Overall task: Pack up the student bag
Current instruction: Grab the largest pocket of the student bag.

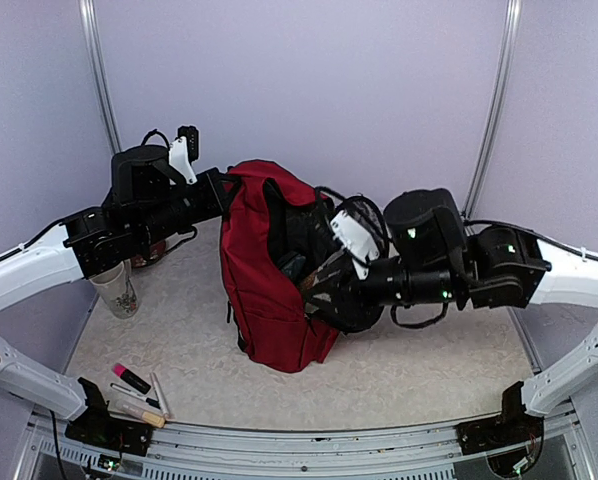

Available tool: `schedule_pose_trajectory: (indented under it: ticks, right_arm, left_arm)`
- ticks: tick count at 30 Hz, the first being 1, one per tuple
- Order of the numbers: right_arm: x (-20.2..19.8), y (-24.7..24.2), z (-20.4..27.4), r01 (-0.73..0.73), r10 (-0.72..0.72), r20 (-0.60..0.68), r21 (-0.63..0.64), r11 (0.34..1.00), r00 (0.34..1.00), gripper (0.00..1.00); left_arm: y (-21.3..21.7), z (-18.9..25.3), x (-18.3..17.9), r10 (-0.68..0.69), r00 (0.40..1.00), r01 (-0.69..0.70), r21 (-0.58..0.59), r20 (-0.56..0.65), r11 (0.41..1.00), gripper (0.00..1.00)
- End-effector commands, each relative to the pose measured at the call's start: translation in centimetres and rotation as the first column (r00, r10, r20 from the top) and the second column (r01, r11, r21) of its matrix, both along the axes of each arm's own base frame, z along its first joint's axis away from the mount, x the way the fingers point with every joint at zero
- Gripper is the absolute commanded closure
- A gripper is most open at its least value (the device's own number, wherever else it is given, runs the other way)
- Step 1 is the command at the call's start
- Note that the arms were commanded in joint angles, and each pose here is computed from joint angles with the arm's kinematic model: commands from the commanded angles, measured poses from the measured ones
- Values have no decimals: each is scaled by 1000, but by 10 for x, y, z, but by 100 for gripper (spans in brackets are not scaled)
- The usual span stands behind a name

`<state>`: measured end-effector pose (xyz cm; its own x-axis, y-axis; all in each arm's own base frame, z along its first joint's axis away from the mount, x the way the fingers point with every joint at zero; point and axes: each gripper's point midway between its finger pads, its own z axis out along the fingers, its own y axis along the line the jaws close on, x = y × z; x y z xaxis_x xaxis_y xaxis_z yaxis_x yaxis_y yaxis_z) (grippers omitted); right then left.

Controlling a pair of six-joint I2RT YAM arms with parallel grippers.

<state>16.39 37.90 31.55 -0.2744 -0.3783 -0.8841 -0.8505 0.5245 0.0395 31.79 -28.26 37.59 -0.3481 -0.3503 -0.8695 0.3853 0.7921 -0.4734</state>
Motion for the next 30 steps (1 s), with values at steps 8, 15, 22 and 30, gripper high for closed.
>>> schedule_pose_trajectory:
  ticks: [8, 15, 22, 30]
  right_arm:
    - [-27, 6, -104, 220, -218, -170, -4, 975, 961, 71]
    - [4, -6, -123, 410, -413, -67, -57, 910, 908, 62]
    - [40, -17, -121, 550, -549, 39, -24, 835, 835, 66]
    - [52, 8, -112, 504, -503, 88, 3, 863, 860, 69]
  left_arm:
    - [6, 40, -2, 6, 994, 6, -108, 110, 994, 100]
    - [1, 45, -6, -26, 992, 42, -120, 126, 992, 100]
    - [-4, 48, -10, -51, 988, 69, -122, 143, 990, 100]
    - [-18, 45, -14, -91, 984, 108, -109, 150, 988, 100]
